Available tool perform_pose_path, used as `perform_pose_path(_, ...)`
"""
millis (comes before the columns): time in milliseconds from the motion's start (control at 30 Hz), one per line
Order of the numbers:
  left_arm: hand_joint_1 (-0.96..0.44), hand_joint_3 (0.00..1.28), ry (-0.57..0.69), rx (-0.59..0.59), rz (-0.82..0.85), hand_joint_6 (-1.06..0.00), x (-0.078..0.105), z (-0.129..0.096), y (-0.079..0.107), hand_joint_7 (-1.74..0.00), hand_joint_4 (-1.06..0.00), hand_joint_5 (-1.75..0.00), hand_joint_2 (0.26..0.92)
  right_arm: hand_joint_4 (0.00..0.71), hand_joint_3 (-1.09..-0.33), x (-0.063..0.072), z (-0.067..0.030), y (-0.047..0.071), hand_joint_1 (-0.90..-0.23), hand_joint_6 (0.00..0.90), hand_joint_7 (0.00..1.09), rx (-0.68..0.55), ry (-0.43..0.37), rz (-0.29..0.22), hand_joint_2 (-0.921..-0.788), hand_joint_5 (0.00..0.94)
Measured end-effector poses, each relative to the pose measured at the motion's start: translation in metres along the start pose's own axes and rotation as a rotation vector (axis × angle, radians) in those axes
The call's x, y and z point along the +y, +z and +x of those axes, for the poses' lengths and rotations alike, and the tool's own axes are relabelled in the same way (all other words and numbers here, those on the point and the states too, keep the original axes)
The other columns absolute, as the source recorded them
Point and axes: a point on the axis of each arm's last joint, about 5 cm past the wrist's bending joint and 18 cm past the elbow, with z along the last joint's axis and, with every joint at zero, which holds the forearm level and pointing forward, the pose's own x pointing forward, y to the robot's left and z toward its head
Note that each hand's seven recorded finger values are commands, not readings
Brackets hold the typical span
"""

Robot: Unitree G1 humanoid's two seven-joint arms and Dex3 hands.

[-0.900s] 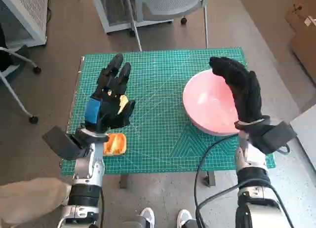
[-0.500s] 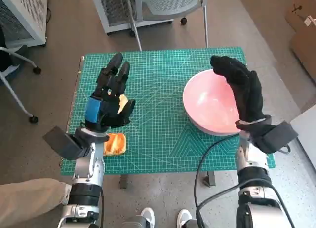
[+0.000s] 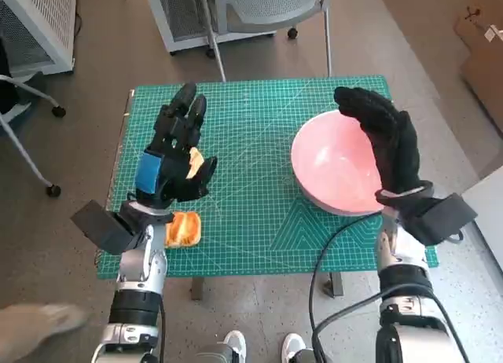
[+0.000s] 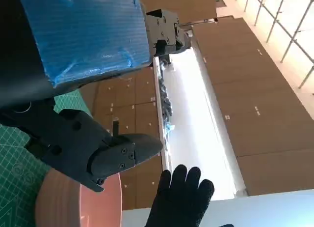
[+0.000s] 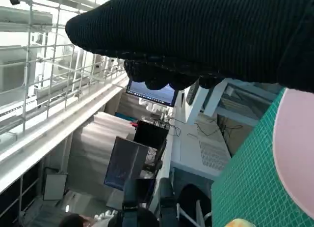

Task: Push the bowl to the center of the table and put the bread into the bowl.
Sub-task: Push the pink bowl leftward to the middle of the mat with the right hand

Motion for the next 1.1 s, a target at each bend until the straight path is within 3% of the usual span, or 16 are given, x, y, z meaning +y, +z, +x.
perform_pose_path(700,-0.36,0.73,-0.001,-0.003,0.002,0.00,0.001,0.001,0.001,-0.41,-0.05,-0.02,0.655,0.157,-0.670,-0.001,0.0010,0.001,-0.585,0.233,0.01,-0.006,-0.009,-0.005,-0.921,0.000)
perform_pose_path(867,-0.36,0.73,-0.002,-0.004,0.001,0.00,0.000,0.001,0.001,-0.41,-0.05,-0.02,0.656,0.160,-0.660,-0.015,-0.0038,0.000,-0.597,0.236,0.01,0.029,-0.032,-0.011,-0.921,0.002)
perform_pose_path(1100,-0.36,0.72,0.002,-0.007,0.002,0.00,0.001,0.000,0.001,-0.41,-0.05,-0.02,0.656,0.169,-0.661,-0.041,-0.0110,0.004,-0.607,0.244,0.01,0.071,-0.140,-0.051,-0.921,0.005)
